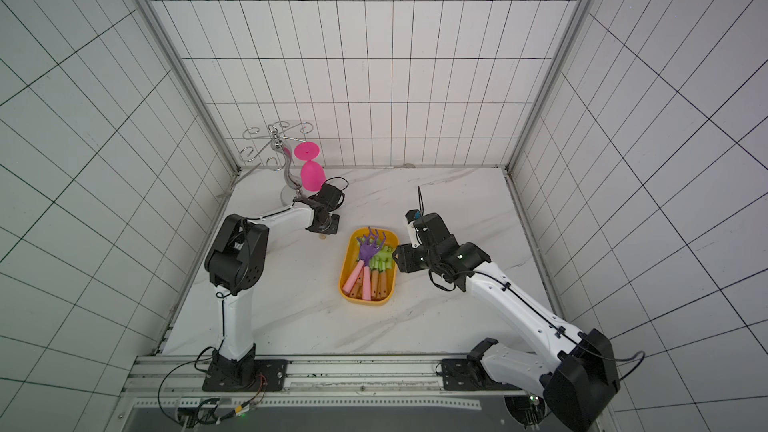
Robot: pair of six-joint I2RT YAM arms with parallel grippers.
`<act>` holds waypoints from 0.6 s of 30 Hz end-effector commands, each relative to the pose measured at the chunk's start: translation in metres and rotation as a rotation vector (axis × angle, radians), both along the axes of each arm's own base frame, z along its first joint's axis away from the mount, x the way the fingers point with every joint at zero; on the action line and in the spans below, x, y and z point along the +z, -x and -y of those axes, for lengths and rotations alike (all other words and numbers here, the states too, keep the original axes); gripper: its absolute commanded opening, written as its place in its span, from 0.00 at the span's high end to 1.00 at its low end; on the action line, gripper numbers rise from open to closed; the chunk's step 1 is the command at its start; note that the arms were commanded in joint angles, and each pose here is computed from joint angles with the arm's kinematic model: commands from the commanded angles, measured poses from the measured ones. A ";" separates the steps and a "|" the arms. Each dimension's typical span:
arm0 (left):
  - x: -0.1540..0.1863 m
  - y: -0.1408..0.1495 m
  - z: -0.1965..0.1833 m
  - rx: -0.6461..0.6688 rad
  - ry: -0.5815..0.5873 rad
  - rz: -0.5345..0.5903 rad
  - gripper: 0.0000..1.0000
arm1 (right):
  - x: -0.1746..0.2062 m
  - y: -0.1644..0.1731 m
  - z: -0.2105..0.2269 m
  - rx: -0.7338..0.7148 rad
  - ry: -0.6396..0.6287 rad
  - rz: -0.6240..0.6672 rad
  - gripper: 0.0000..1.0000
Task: Put the rake into the storage box
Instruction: Pick up the rake at the center of the board.
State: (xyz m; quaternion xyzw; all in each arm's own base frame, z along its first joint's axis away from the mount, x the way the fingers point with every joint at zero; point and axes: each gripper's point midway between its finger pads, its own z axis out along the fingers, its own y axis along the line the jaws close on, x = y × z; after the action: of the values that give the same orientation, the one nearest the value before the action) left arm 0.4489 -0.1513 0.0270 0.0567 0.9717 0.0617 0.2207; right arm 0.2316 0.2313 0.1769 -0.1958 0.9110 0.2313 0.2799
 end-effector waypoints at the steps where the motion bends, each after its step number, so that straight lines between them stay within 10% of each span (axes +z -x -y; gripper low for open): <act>1: -0.004 0.007 0.004 -0.012 0.049 -0.018 0.91 | -0.013 0.004 0.002 0.009 0.032 -0.018 0.42; 9: 0.030 0.028 0.022 -0.038 0.214 -0.025 1.00 | -0.018 0.004 -0.004 0.020 0.004 -0.028 0.42; 18: 0.187 0.113 0.108 -0.383 0.962 0.040 1.00 | 0.026 0.006 -0.045 0.115 -0.302 0.030 0.37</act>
State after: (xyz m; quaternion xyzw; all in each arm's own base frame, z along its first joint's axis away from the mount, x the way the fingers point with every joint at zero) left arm 0.3639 -0.2192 0.1547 0.0719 0.9278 -0.2707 0.2465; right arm 0.2283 0.2539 0.1773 -0.2006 0.8876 0.3012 0.2851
